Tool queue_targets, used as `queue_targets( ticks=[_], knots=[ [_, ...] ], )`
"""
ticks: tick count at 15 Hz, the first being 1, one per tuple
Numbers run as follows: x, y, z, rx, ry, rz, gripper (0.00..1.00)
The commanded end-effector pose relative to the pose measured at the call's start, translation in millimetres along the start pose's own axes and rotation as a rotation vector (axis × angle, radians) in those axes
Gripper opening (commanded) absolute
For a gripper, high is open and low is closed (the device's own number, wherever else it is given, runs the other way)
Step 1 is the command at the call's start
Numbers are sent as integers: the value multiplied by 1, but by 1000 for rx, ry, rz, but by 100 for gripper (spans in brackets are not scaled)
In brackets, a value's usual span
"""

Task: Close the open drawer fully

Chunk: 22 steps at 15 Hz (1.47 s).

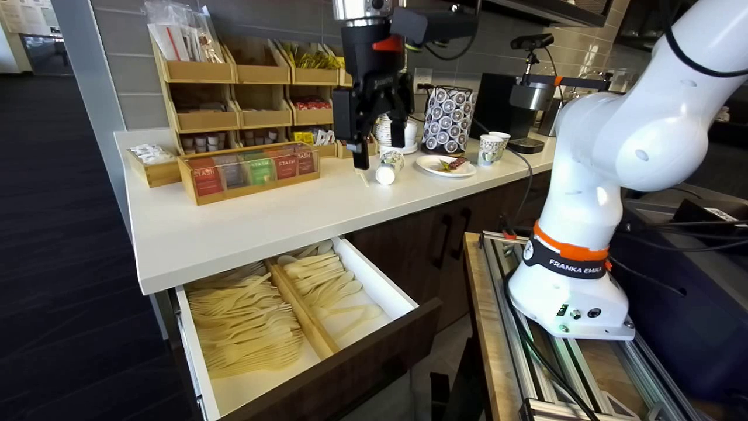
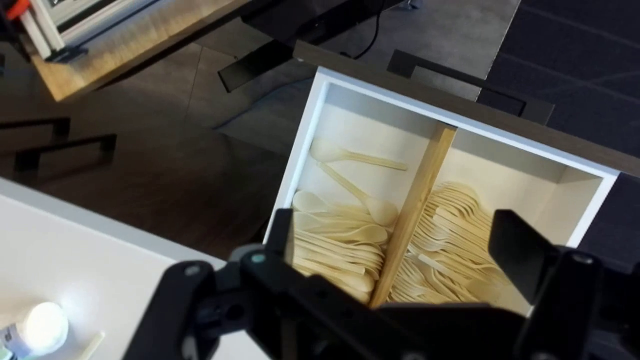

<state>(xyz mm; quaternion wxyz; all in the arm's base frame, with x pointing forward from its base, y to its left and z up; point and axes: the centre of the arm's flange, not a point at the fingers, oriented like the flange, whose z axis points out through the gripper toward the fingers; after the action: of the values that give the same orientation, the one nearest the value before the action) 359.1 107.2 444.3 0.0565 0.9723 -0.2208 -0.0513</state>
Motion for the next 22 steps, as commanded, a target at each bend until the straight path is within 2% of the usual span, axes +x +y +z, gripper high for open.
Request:
queue_targets(
  ticks=[1,3,8,10,12,13,15,16,17,19,22],
  knots=[
    [-14,-20,48,86,-40,176,100],
    [-16,-31,75,170,-77,239,100],
    [-26,-56,149,185,-105,438,100],
    [-33,-66,171,170,-88,493,100],
    [-36,-77,189,194,-92,563,100],
    [-36,-82,200,204,-112,577,100],
    [-38,-90,226,169,-96,531,100],
    [-40,-91,239,143,-115,472,100],
    [-36,-85,204,170,-97,509,100],
    [-37,-88,215,156,-113,508,100],
    [-32,-88,208,172,-103,514,100]
  ],
)
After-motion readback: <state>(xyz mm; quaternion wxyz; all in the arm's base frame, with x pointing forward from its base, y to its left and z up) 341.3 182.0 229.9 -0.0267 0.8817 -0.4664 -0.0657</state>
